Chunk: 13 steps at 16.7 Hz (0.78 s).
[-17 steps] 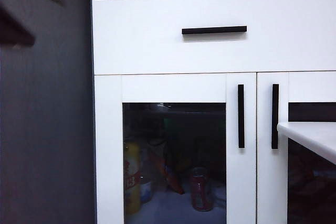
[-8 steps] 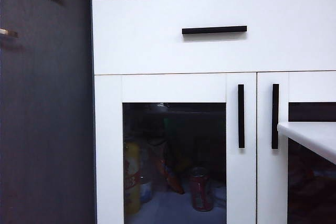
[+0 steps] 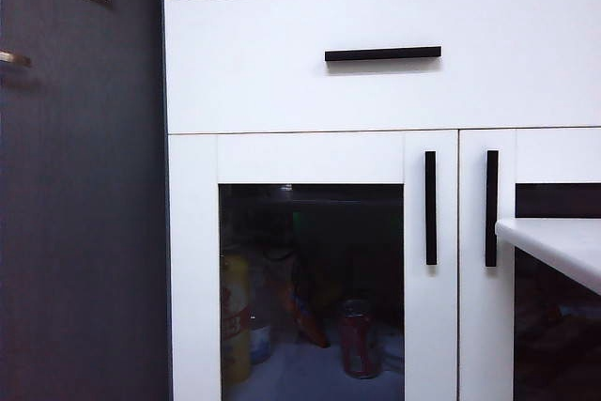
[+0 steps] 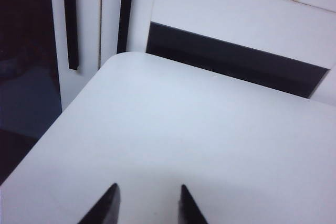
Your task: Open the left door of the white cabinet, pick up a can of beverage from the table on the right, place it inside the cabinet, and finally close the cabinet door.
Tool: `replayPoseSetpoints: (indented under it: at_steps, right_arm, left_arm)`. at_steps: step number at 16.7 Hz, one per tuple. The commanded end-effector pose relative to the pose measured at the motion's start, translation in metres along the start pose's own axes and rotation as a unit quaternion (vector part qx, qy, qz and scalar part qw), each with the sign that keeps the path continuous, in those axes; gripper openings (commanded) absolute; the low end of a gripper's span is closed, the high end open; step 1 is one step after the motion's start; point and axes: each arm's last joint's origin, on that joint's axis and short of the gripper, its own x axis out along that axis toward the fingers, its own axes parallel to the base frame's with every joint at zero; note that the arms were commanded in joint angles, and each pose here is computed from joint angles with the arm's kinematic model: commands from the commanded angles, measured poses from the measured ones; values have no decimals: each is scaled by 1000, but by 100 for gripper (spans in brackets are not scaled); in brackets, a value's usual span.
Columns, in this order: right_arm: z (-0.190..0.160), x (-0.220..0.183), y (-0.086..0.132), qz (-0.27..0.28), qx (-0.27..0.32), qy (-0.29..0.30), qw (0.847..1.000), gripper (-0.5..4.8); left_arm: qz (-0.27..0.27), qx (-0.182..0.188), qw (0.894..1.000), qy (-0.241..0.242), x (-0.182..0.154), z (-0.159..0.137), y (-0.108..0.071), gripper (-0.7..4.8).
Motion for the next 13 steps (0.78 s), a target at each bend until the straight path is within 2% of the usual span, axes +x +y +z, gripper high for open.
replayPoseSetpoints:
  at_steps: [1,6,13]
  right_arm:
    - [1,0,0,-2,2,-10,1000,148]
    - [1,0,0,-2,2,-9,1000,147]
    - [1,0,0,-2,2,-9,1000,147]
  left_arm:
    - [24,-3,999,-34,4,-1,6,-6]
    - [-31,8,999,-27,4,-3,-4,-6]
    - [-25,7,999,-27,4,-3,-3,-6]
